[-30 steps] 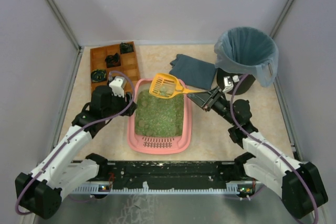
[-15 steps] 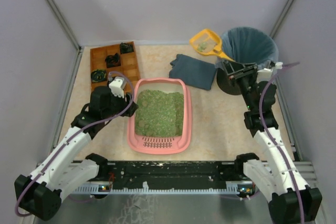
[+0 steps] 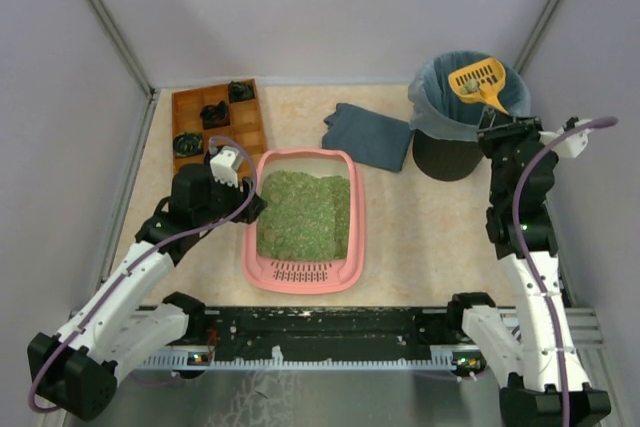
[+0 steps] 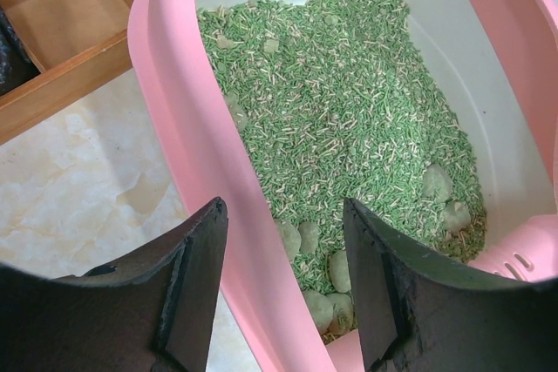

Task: Clean the litter box

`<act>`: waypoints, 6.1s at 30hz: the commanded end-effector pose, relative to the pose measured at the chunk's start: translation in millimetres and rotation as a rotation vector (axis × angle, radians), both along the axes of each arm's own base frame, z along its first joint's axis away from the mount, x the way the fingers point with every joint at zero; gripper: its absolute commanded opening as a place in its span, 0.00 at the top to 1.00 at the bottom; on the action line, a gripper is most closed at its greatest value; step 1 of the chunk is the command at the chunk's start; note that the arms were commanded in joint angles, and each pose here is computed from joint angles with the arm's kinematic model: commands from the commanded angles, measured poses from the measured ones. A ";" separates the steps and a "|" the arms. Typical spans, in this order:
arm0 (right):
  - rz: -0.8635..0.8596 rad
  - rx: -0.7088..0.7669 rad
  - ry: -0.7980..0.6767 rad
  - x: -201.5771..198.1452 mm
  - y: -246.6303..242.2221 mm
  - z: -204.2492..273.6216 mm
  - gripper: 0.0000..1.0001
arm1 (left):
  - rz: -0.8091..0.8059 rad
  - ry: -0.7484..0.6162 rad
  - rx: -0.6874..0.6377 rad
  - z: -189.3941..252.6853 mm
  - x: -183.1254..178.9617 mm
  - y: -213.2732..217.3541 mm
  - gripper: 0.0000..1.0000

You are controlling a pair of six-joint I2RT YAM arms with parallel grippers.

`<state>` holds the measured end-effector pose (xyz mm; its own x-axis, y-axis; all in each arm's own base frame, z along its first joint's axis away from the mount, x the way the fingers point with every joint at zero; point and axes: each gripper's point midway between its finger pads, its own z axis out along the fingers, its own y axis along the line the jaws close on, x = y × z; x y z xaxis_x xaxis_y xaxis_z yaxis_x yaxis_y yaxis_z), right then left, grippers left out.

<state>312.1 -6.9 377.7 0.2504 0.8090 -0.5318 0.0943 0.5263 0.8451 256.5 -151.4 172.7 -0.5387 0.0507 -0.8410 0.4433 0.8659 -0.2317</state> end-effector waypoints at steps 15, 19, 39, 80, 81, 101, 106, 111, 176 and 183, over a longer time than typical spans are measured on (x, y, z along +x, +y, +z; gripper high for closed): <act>0.103 -0.867 0.458 34.1 -21.0 14.5 1.00 | -0.022 -0.010 -0.006 -0.8 0.9 -3.1 0.39; 0.104 -0.907 0.405 30.8 -18.8 32.8 1.00 | -0.021 -0.008 -0.005 -1.4 1.4 -3.1 0.39; 0.840 -0.593 -0.083 -41.8 151.0 41.4 1.00 | 0.002 -0.007 0.003 -1.3 3.2 0.5 0.41; 1.467 -0.499 0.643 -110.3 372.0 -229.2 1.00 | 0.023 0.018 0.018 -7.3 5.5 2.8 0.43; 1.491 -0.466 0.631 -114.4 378.6 -231.5 1.00 | 0.023 0.016 0.018 -6.7 5.7 2.8 0.43; 1.368 -0.246 0.562 -113.5 383.8 -241.7 1.00 | 0.029 0.012 0.020 -5.6 5.8 4.2 0.43; 1.305 -0.195 0.503 -103.6 369.6 -224.8 1.00 | 0.035 0.007 0.020 -4.3 5.8 5.0 0.43; 1.268 -0.147 0.457 -98.2 355.0 -214.7 1.00 | 0.039 0.003 0.020 -3.3 6.0 5.9 0.43; 1.153 0.300 0.055 -85.2 229.7 -153.8 1.00 | 0.129 -0.098 0.001 21.1 7.6 22.0 0.30; 1.375 0.113 0.022 -107.6 264.5 -132.7 1.00 | 0.120 -0.093 0.001 18.6 7.9 20.3 0.29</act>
<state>212.5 245.7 209.0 -0.8005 0.5114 -0.3126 -0.2632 0.1687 0.9499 263.1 -126.6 190.2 -0.4674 -0.0073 -0.8840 0.3376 0.9227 -0.1861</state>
